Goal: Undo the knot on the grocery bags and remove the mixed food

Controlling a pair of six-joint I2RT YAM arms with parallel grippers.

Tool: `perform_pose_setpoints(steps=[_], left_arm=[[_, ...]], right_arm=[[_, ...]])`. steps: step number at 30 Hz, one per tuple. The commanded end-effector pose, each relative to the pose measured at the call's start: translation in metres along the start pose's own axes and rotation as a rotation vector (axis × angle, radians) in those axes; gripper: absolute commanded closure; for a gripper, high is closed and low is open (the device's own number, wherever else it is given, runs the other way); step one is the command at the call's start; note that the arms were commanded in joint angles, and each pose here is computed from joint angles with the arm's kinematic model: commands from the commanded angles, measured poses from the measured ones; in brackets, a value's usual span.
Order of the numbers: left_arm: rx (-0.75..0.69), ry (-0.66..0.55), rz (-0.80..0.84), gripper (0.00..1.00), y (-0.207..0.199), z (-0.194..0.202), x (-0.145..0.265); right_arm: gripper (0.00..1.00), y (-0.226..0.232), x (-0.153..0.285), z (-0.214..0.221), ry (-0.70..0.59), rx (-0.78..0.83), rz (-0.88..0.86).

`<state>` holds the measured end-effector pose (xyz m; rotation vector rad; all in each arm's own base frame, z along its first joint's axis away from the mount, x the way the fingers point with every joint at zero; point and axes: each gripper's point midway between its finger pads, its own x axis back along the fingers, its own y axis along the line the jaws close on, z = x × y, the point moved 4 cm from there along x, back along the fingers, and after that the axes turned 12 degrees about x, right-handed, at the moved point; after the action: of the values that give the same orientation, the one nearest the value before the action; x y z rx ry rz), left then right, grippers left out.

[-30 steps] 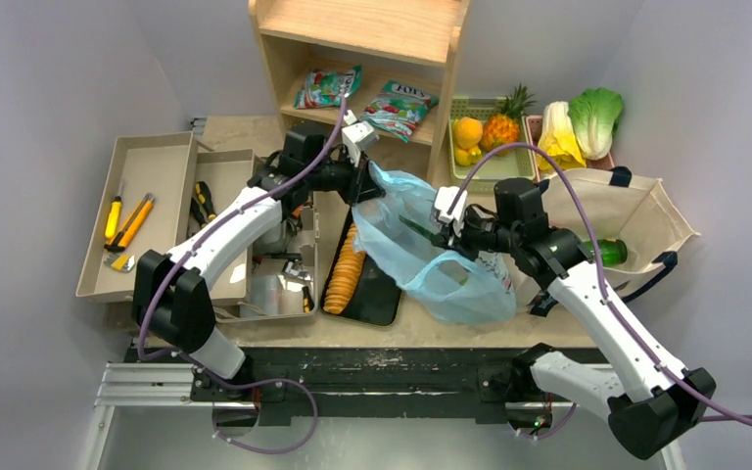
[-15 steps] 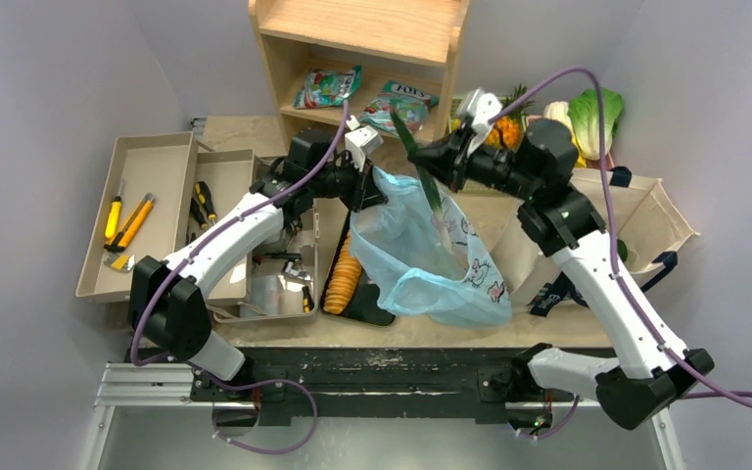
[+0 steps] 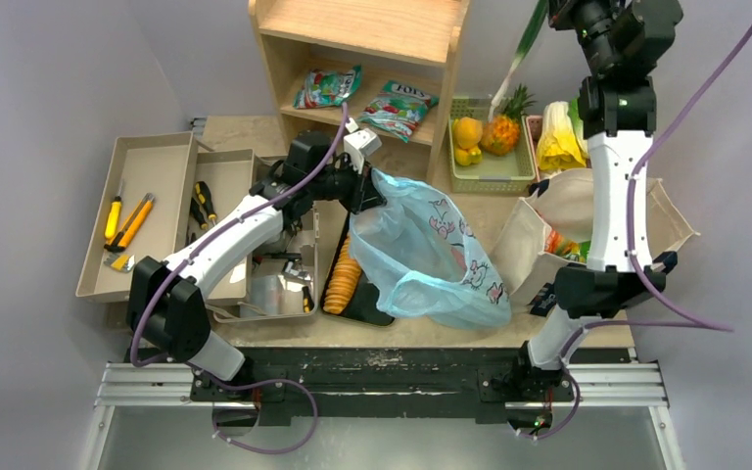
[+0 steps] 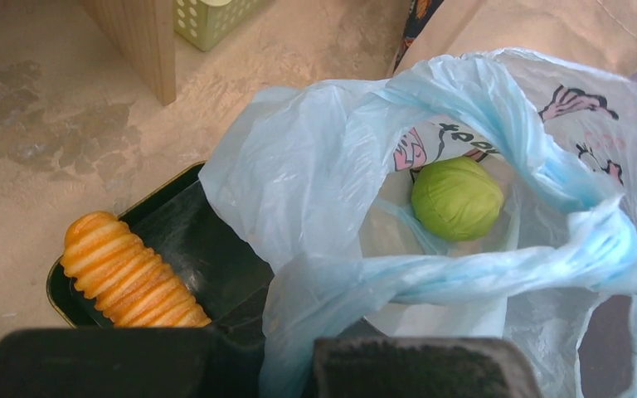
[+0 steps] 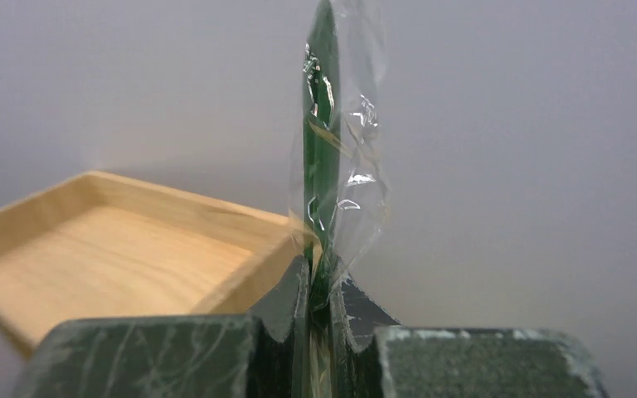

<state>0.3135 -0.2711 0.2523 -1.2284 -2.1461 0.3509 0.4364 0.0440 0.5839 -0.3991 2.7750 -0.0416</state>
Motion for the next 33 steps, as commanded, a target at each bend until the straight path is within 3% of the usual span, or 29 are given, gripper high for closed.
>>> perform_pose_setpoints(steps=[1, 8, 11, 18, 22, 28, 33], left_arm=[[-0.037, -0.078, 0.032, 1.00, -0.010, -0.012, 0.010], [-0.013, -0.097, 0.034, 1.00, -0.002, -0.005, 0.009], [-0.014, -0.106, 0.031, 1.00, 0.001, -0.007, 0.010], [-0.002, -0.109, 0.022, 1.00, 0.013, -0.008, 0.014], [-0.006, -0.109, 0.020, 1.00, 0.017, -0.010, 0.016], [-0.009, -0.116, 0.015, 1.00, 0.020, -0.011, 0.019], [0.005, -0.110, 0.023, 1.00, 0.022, -0.006, 0.017]], right_arm=[[1.00, -0.067, -0.002, 0.015, 0.052, 0.208, 0.374], [1.00, -0.115, -0.020, 0.093, 0.176, 0.417, 0.564], [1.00, -0.131, -0.027, 0.110, 0.166, 0.504, 0.632], [1.00, -0.137, -0.054, 0.154, 0.117, 0.533, 0.599], [1.00, -0.138, -0.062, 0.176, 0.215, 0.535, 0.551], [1.00, -0.149, -0.030, 0.177, 0.431, 0.706, 0.519], [1.00, -0.162, -0.004, 0.153, 0.538, 0.718, 0.490]])
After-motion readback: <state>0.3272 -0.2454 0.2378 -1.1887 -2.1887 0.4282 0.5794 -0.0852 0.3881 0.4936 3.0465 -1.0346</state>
